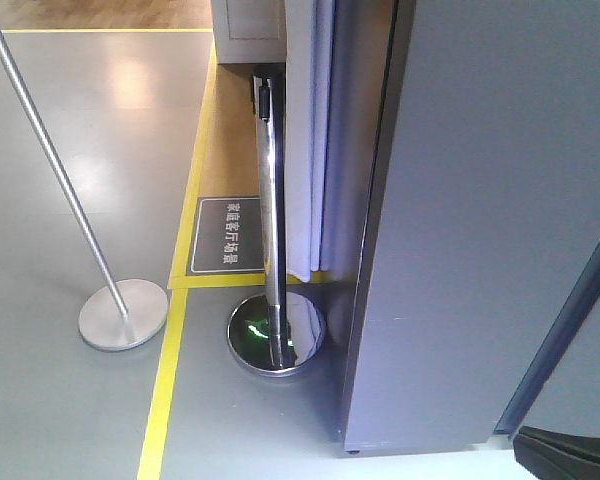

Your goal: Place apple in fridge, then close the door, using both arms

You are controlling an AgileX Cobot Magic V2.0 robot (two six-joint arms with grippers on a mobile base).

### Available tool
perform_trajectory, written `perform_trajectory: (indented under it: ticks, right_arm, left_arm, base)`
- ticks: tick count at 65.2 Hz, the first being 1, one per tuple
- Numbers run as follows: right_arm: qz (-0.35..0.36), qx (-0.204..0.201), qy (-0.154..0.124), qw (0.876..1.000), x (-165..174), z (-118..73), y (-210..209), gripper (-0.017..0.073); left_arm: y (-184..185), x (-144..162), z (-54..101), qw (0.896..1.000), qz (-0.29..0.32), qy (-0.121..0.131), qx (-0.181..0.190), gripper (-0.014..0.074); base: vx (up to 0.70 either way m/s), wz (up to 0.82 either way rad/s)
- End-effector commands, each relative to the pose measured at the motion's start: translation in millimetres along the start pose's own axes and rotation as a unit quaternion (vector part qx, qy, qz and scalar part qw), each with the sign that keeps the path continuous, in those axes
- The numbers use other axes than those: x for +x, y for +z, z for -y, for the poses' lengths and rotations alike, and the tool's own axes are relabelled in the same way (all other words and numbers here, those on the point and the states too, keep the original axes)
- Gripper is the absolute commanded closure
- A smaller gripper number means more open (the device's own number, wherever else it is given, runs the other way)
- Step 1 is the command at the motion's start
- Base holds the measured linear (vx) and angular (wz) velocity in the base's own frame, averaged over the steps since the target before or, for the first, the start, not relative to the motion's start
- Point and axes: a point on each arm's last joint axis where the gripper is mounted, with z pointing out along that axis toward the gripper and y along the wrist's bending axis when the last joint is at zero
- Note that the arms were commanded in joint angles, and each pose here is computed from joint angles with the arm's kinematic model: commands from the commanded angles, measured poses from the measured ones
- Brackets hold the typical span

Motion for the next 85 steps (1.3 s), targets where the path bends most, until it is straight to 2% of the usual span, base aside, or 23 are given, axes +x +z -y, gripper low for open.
perform_trajectory:
  ticks: [1,19,25,31,36,41,43,44,51,52,53,58,59,68,74,85]
  right_arm:
    - [0.031,0.011,0.007,0.999,-11,2.3,-3,0.0565]
    - [0.031,0.018,-0.003,0.999,-11,2.0,-5,0.0565]
    - [0.022,0.04,-0.025,0.999,-8,3.9,-7,0.0565]
    - [0.025,0.083,0.002,0.996,-2,9.0,-10,0.0565]
    - [0.032,0.127,0.042,0.991,9,14.9,-9,0.0565]
    - [0.053,0.176,0.089,0.979,27,21.4,-5,0.0565]
    - [0.059,0.194,0.1,0.974,34,23.6,-5,0.0565]
    - [0.065,0.201,0.115,0.971,37,24.5,-4,0.0565]
    - [0.103,0.249,0.147,0.952,57,28.6,-5,0.0565]
    - [0.109,0.258,0.141,0.949,60,29.1,-5,0.0565]
    - [0.116,0.263,0.149,0.946,62,29.4,-6,0.0565]
    - [0.145,0.283,0.147,0.937,71,30.0,-7,0.0565]
    - [0.147,0.288,0.14,0.936,73,30.2,-7,0.0565]
    - [0.191,0.297,0.141,0.925,89,29.1,-3,0.0565]
    - [0.189,0.293,0.151,0.925,98,29.1,2,0.0565]
    - [0.186,0.295,0.143,0.926,98,29.2,2,0.0565]
  left_arm:
    - [0,-2,1.6,0.999,0.034,-0.005,0.012,0.0601]
    - [0,-2,1.6,0.999,0.034,-0.005,0.012,0.0601]
    - [0,-2,1.6,0.999,0.034,-0.005,0.012,0.0601]
    - [0,-2,1.6,0.999,0.034,-0.005,0.012,0.0601]
    - [0,-2,1.6,0.999,0.034,-0.005,0.012,0.0601]
    - [0,-2,1.6,0.999,0.034,-0.005,0.012,0.0601]
    - [0,-2,1.6,0.999,0.034,-0.005,0.012,0.0601]
    - [0,-2,1.6,0.999,0.034,-0.005,0.012,0.0601]
    - [0,-2,1.6,0.999,0.034,-0.005,0.012,0.0601]
    - [0,-2,1.6,0.999,0.034,-0.005,0.012,0.0601]
    - [0,-2,1.6,0.999,0.034,-0.005,0.012,0.0601]
    - [0,-2,1.6,0.999,0.034,-0.005,0.012,0.0601]
    - [0,-2,1.6,0.999,0.034,-0.005,0.012,0.0601]
    - [0,-2,1.6,0.999,0.034,-0.005,0.012,0.0601]
    - [0,-2,1.6,0.999,0.033,-0.005,0.012,0.0601]
    - [0,-2,1.6,0.999,0.033,-0.005,0.012,0.0601]
  base:
    - [0.0,0.0]
    - [0.0,0.0]
    - [0.0,0.0]
    - [0.0,0.0]
    - [0.0,0.0]
    - [0.0,0.0]
    - [0.0,0.0]
    - [0.0,0.0]
    - [0.0,0.0]
    - [0.0,0.0]
    - [0.0,0.0]
    - [0.0,0.0]
    - [0.0,0.0]
    - [0.0,0.0]
    - [0.0,0.0]
    - [0.0,0.0]
